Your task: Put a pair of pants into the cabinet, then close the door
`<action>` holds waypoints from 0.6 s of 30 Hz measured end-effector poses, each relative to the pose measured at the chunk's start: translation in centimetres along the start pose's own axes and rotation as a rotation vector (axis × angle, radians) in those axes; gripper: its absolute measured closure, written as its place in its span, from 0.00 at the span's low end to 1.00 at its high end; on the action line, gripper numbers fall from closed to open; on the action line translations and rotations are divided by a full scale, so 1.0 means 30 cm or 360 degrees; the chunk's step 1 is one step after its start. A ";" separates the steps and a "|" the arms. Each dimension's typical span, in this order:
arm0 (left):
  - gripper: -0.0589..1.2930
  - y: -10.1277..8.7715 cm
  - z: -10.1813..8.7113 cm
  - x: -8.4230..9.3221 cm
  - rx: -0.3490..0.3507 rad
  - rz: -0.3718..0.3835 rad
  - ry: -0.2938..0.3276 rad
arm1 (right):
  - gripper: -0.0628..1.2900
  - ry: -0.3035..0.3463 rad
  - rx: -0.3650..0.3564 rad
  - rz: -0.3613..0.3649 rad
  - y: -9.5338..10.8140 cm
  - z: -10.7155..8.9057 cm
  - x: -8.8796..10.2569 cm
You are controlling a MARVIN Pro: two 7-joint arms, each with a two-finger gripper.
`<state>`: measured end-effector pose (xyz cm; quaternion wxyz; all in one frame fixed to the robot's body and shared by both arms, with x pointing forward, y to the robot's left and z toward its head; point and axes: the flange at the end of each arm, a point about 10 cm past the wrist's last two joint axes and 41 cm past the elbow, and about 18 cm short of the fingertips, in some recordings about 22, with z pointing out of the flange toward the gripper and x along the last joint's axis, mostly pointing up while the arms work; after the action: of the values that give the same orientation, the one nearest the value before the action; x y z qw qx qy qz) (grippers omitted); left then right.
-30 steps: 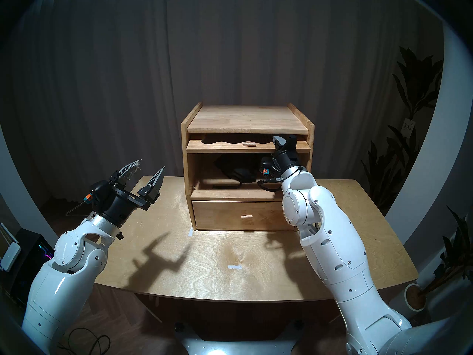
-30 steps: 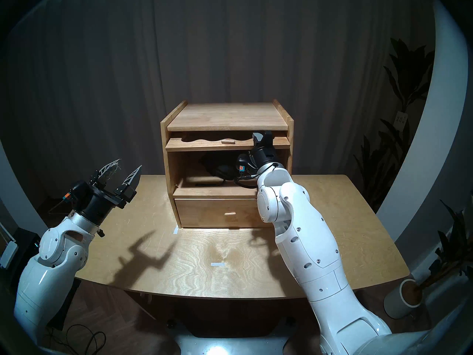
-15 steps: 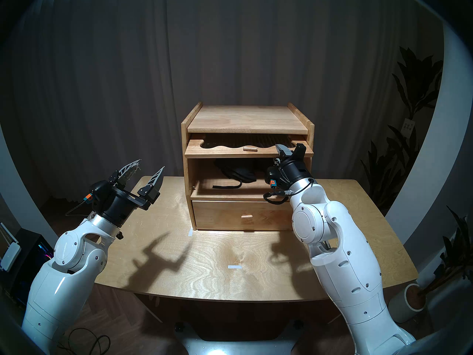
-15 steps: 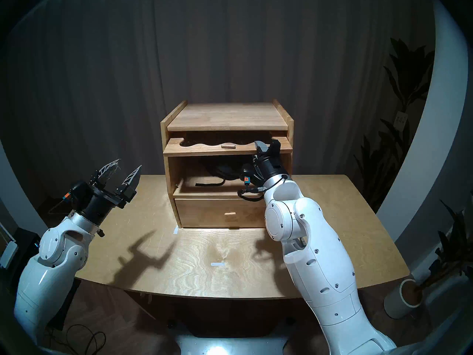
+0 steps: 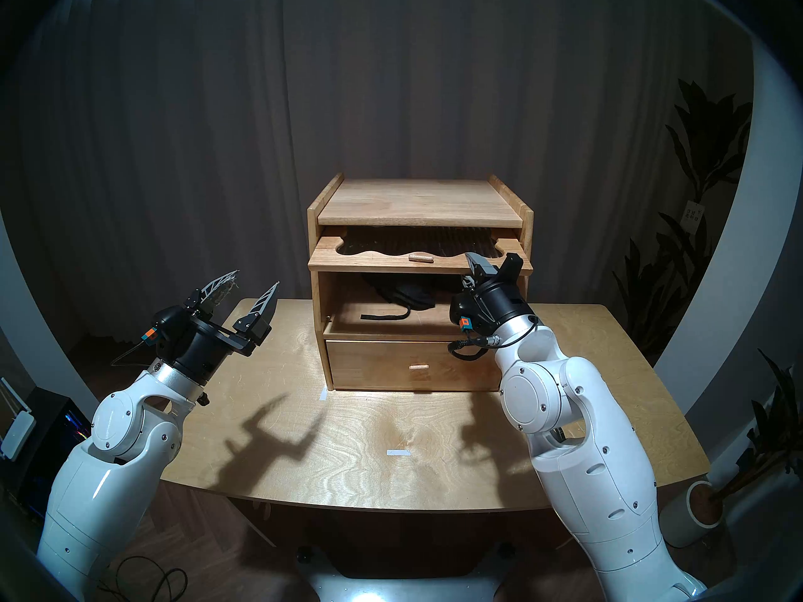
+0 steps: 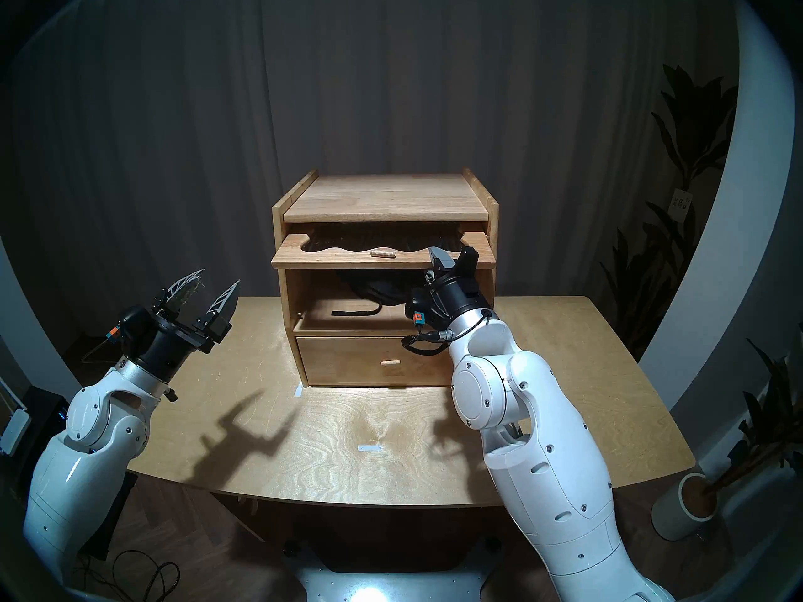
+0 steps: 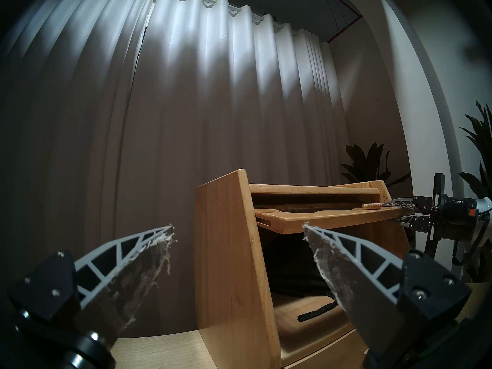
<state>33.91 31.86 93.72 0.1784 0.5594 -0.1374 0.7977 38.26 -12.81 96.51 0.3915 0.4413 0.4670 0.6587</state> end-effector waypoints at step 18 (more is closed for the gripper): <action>0.03 0.000 0.000 0.000 0.0001 0.0001 0.0000 | 0.89 -0.0008 0.0021 0.0070 0.011 -0.129 -0.018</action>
<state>33.91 31.87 93.72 0.1780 0.5593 -0.1372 0.7979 34.73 -14.43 96.05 0.3751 0.4558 0.4605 0.6629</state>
